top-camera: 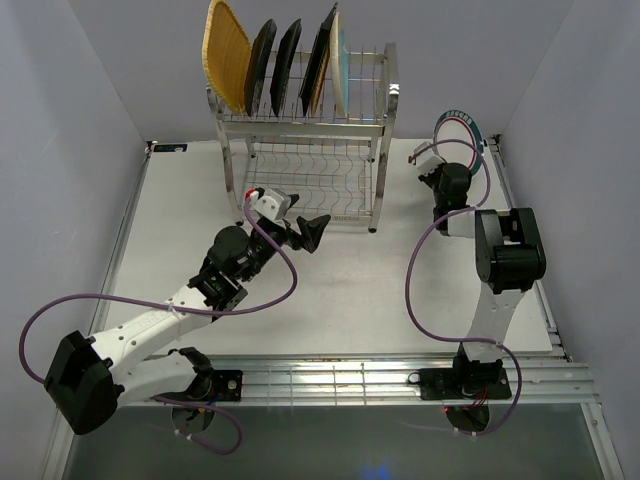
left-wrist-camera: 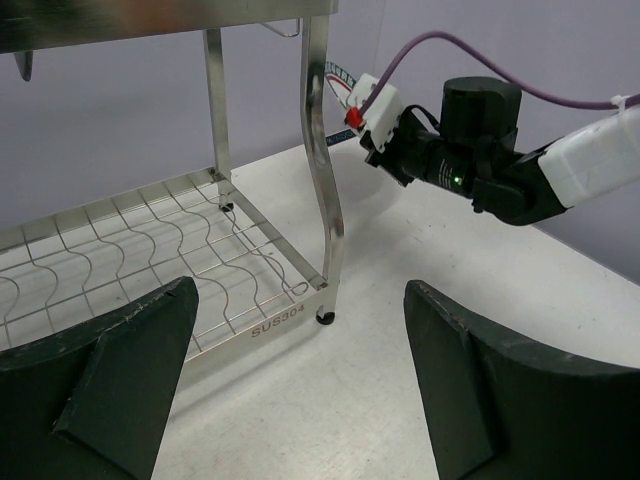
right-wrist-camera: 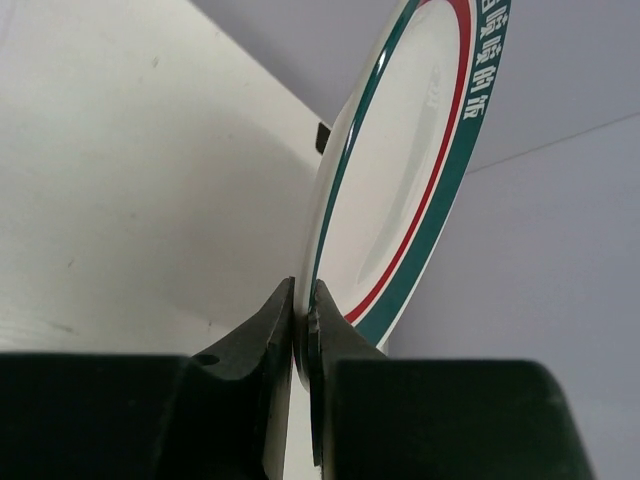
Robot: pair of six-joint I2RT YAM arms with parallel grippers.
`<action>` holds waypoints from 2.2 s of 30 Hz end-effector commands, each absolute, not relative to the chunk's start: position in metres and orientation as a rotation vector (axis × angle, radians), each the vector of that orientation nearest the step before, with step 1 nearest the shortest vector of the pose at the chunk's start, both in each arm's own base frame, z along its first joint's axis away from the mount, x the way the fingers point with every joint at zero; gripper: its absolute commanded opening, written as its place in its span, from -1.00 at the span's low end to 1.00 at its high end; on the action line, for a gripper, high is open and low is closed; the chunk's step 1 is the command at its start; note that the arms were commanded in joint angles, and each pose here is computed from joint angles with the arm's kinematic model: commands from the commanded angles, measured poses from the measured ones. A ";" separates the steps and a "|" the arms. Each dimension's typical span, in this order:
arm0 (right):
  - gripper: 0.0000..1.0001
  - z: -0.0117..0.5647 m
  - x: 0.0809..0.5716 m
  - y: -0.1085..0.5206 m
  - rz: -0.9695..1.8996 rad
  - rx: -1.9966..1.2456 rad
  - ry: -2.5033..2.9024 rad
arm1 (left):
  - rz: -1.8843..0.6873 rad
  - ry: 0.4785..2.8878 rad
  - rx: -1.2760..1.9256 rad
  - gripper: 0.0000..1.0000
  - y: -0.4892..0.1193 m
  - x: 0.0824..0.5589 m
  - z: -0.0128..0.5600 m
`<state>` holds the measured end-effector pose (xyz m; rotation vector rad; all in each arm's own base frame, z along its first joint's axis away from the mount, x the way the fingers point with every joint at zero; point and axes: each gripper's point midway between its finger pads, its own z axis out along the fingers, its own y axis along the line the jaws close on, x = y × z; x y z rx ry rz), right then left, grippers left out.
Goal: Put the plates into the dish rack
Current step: Pick up the plate from the corner of the board, then insert the plate into the dish rack.
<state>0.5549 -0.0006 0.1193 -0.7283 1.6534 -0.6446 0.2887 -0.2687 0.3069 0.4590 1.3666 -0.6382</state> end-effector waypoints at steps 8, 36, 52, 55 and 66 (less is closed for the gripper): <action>-0.85 0.242 0.566 0.002 -0.494 -0.404 1.530 | -0.665 1.371 0.473 0.89 -0.274 0.286 0.305; -0.84 0.474 0.496 0.051 -0.023 -0.041 1.272 | -0.674 1.382 0.487 0.89 -0.278 0.286 0.301; -0.84 0.582 0.416 0.147 0.277 -0.274 1.139 | -0.677 1.379 0.493 0.89 -0.278 0.285 0.301; -0.84 0.590 0.402 0.158 0.293 -0.312 1.118 | -0.677 1.380 0.493 0.89 -0.279 0.286 0.301; -0.84 0.600 0.369 0.203 0.537 -0.430 1.090 | -0.678 1.387 0.502 0.89 -0.280 0.286 0.298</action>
